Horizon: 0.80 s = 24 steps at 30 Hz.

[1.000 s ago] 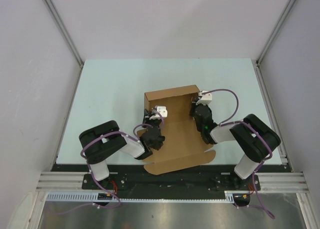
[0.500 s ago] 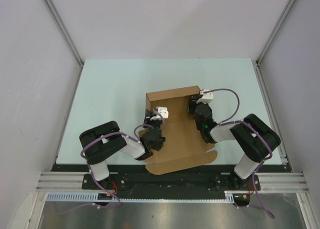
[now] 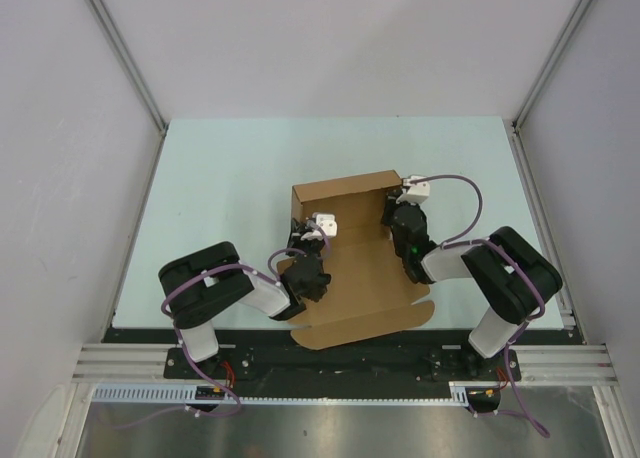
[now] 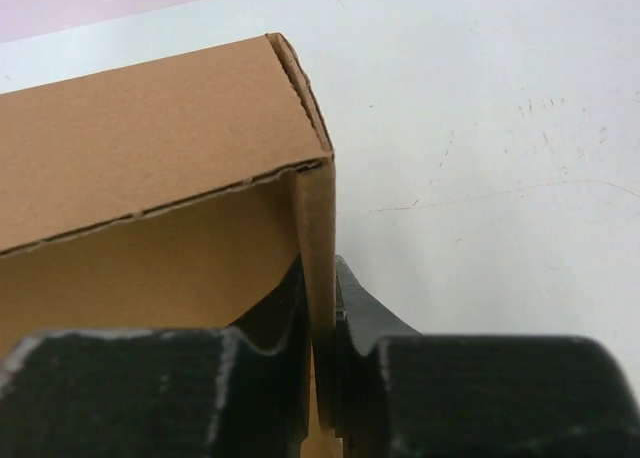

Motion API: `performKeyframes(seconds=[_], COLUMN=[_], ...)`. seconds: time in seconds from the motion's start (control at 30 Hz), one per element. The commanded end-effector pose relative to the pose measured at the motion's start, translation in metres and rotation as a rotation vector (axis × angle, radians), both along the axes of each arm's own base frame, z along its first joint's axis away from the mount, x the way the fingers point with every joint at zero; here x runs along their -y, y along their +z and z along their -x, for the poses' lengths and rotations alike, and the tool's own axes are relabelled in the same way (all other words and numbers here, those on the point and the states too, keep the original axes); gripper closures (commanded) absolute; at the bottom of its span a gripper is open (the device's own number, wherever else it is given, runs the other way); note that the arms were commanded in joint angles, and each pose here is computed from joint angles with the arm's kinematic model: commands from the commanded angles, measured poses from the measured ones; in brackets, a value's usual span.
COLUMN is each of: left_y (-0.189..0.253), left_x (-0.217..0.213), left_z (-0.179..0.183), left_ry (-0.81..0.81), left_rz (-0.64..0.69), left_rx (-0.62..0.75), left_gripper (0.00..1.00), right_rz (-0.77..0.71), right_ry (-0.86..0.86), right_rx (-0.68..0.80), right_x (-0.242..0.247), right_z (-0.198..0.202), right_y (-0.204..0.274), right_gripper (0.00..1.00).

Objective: Fold the paper box

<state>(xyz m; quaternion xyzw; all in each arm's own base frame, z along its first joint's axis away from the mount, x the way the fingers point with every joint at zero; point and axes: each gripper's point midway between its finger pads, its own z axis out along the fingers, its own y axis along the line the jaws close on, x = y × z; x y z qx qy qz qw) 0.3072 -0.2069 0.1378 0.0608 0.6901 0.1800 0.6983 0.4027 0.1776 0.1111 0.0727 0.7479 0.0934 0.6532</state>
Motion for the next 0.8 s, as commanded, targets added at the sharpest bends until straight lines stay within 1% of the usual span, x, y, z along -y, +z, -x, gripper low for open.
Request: performKeyframes(seconds=[0.0, 0.27, 0.33, 0.37, 0.47, 0.6, 0.77], left_y=[0.049, 0.049, 0.048, 0.049, 0.048, 0.048, 0.047], left_x=[0.005, 0.008, 0.008, 0.009, 0.009, 0.008, 0.007], left_z=[0.004, 0.003, 0.003, 0.003, 0.003, 0.003, 0.004], left_ry=[-0.020, -0.027, -0.026, -0.027, -0.027, -0.024, -0.019], left_rz=[0.266, 0.256, 0.257, 0.259, 0.257, 0.258, 0.259], left_rx=[0.170, 0.169, 0.169, 0.170, 0.169, 0.169, 0.166], left_gripper=[1.00, 1.00, 1.00, 1.00, 1.00, 1.00, 1.00], right_rz=[-0.120, -0.067, -0.079, -0.078, -0.071, -0.068, -0.051], right_ry=[-0.045, -0.084, -0.090, -0.089, -0.091, -0.084, -0.066], right_rx=[0.128, 0.108, 0.097, 0.085, 0.055, 0.028, -0.006], right_x=[0.001, 0.008, 0.010, 0.010, 0.011, 0.010, 0.007], right_z=[-0.016, -0.014, -0.014, -0.013, -0.011, -0.009, -0.005], right_y=[0.047, 0.040, 0.038, 0.037, 0.030, 0.024, 0.013], right_gripper=[0.99, 1.00, 1.00, 0.85, 0.64, 0.56, 0.55])
